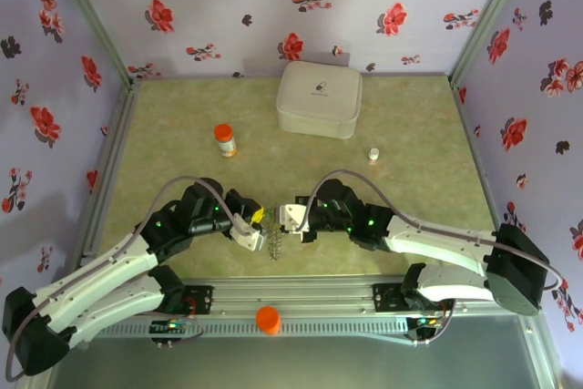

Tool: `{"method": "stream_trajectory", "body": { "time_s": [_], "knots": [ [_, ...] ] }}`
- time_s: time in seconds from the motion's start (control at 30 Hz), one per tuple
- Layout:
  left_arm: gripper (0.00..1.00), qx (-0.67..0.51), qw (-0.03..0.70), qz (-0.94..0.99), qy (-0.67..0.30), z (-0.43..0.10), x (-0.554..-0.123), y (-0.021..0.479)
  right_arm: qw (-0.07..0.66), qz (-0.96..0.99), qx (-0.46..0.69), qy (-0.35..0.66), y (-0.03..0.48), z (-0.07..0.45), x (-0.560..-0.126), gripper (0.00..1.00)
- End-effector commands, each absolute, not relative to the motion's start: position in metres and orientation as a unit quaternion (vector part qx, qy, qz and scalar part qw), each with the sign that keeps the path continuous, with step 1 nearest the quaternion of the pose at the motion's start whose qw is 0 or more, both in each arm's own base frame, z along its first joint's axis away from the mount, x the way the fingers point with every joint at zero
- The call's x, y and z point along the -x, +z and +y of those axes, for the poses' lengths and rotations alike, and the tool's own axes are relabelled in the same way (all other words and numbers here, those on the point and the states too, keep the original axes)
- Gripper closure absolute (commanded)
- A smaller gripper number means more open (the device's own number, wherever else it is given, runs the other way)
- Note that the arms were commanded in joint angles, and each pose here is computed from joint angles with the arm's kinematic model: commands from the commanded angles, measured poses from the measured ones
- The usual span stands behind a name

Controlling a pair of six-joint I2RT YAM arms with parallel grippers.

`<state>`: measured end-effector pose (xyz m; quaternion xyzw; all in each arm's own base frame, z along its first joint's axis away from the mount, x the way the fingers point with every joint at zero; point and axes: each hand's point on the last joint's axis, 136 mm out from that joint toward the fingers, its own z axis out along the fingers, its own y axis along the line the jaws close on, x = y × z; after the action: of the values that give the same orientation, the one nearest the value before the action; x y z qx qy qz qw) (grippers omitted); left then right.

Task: Put the keys on the keyring

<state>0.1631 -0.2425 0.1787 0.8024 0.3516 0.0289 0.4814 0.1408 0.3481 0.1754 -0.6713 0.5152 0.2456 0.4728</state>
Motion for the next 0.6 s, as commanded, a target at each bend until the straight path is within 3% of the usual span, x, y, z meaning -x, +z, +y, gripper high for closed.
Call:
{"method": "stream_trajectory", "body": {
  "time_s": [0.0, 0.57],
  "knots": [
    [1.0, -0.797, 0.505, 0.325, 0.059, -0.2463, -0.1667, 0.1882, 0.506, 0.498, 0.653, 0.263, 0.2061, 0.3599, -0.147, 1.0],
    [1.0, -0.803, 0.503, 0.313, 0.068, -0.2453, -0.1613, 0.1848, 0.506, 0.512, 0.647, 0.251, 0.2021, 0.3598, -0.1544, 1.0]
  ]
}}
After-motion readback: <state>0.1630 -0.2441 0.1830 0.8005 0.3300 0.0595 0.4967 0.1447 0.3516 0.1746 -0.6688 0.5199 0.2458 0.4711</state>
